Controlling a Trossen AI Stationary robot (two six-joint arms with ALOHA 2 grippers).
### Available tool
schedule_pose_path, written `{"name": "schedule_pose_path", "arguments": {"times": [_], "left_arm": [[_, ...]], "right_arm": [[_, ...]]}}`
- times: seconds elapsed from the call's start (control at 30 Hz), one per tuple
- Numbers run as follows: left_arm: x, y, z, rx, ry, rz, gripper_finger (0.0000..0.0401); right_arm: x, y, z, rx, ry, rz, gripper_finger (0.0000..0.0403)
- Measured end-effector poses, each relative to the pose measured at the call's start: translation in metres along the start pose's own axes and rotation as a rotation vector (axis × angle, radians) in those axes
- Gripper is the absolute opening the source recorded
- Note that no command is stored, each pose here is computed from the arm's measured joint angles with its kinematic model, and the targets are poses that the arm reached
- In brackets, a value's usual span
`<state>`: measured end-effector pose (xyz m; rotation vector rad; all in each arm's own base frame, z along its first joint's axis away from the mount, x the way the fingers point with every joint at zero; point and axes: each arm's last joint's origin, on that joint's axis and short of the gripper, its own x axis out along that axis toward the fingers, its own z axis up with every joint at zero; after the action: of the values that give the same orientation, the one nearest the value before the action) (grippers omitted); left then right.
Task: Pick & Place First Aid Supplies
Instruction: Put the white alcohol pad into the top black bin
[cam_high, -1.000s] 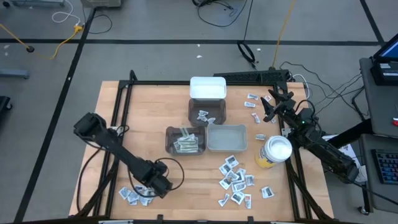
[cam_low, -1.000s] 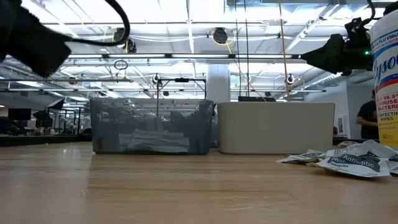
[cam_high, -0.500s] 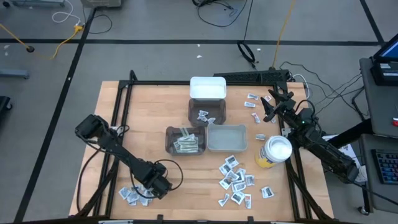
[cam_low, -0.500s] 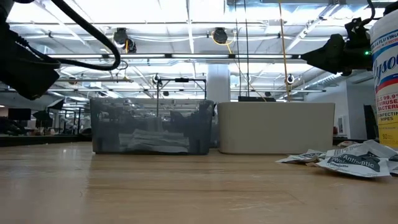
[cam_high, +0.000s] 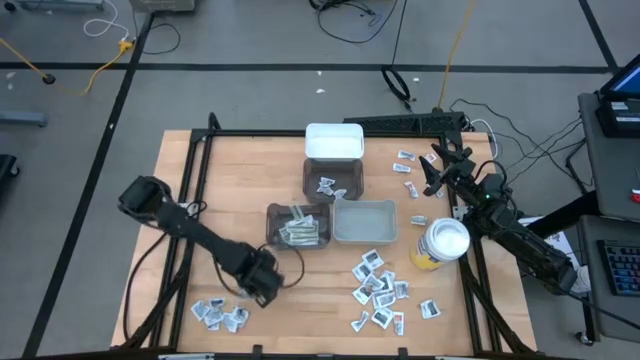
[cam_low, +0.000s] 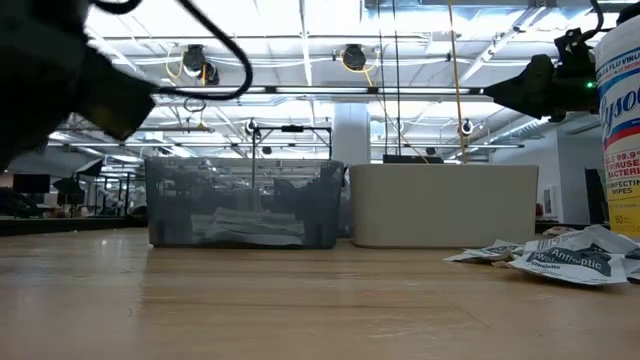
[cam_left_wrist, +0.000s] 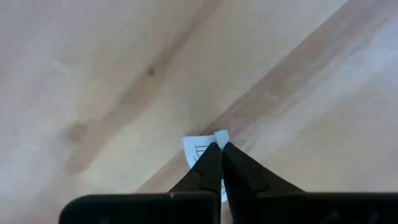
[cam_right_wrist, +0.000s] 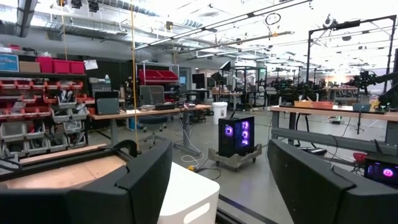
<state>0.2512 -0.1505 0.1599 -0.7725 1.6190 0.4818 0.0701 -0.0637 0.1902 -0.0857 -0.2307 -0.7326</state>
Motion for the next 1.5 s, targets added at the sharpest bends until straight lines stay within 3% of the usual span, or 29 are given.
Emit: {"name": "schedule_pose_path", "arguments": {"times": [0.4, 0.6, 1.0, 1.5], "left_arm": [[-0.075, 0.048, 0.01, 0.137, 0.035, -0.099, 0.0003], [-0.102, 0.068, 0.026, 0.153, 0.07, -0.047, 0.0002], [-0.165, 0.076, 0.131, 0.293, 0.005, 0.006, 0.0001], [-0.186, 0.072, 0.273, 0.416, -0.136, 0.01, 0.0]], "right_arm": [[0.0, 0.0, 0.0, 0.0, 0.0, 0.0, 0.0263], [0.0, 0.0, 0.0, 0.0, -0.001, 0.0, 0.0263], [0.0, 0.0, 0.0, 0.0, 0.0, 0.0, 0.0263], [0.0, 0.0, 0.0, 0.0, 0.0, 0.0, 0.0263]]}}
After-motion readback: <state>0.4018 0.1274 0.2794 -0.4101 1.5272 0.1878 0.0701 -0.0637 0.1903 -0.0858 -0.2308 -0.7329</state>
